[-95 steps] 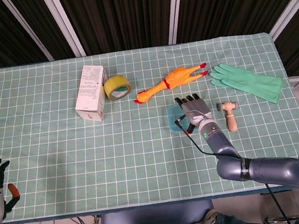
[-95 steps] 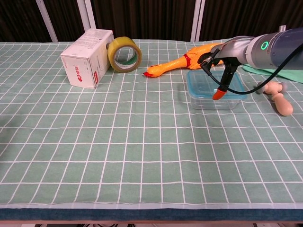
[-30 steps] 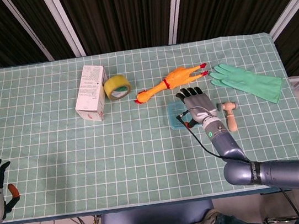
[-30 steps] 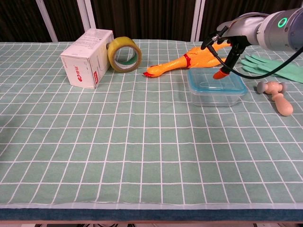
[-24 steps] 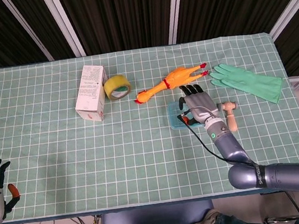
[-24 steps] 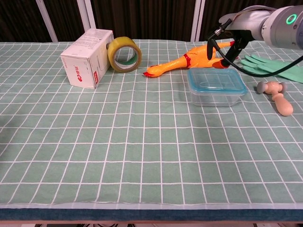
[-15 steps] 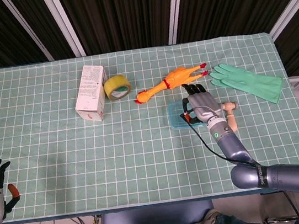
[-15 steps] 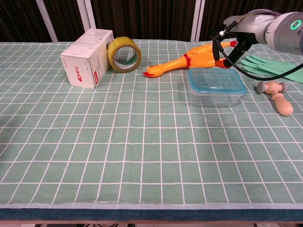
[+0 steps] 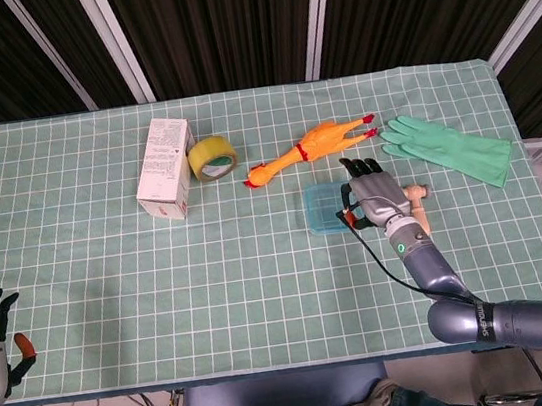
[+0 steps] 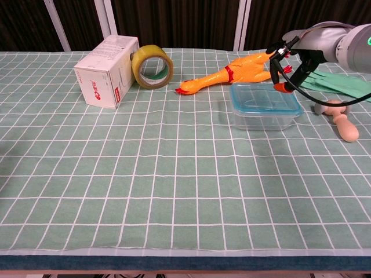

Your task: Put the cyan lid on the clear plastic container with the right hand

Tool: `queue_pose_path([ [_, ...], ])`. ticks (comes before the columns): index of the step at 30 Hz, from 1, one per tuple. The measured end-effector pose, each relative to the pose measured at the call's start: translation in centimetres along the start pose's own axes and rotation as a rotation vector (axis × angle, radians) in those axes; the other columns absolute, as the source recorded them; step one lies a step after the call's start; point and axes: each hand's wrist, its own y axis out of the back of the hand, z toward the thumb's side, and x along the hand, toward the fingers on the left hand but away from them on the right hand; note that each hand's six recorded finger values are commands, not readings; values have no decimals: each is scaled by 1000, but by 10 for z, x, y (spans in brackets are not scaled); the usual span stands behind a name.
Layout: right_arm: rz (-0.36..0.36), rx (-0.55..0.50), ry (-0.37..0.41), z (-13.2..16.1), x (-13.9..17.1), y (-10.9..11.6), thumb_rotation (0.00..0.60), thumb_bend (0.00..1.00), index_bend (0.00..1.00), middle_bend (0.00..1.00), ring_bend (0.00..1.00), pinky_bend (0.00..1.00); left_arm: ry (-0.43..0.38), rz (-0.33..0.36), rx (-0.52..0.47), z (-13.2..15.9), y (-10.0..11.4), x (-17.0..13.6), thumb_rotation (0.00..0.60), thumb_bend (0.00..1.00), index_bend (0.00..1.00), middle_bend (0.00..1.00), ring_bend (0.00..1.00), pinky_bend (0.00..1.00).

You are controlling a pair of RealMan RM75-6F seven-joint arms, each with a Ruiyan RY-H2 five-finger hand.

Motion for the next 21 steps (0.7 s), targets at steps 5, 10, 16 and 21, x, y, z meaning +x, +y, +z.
queue_pose_path([
  [5,31,9,-18,-8,-1,-14,600,554,596,29,0,0,1,1,0,0,0,0,600,741,136,0,0,0],
  [10,35,13,-31,-14,-6,-20,600,554,596,28,0,0,1,2,-1,0,0,0,600,741,137,0,0,0],
  [16,38,16,-41,-19,-9,-22,600,554,596,28,0,0,2,1,0,0,0,0,600,742,137,0,0,0],
  [21,52,17,-51,-24,-9,-26,600,554,596,27,0,0,2,1,2,0,0,0,600,741,140,0,0,0],
])
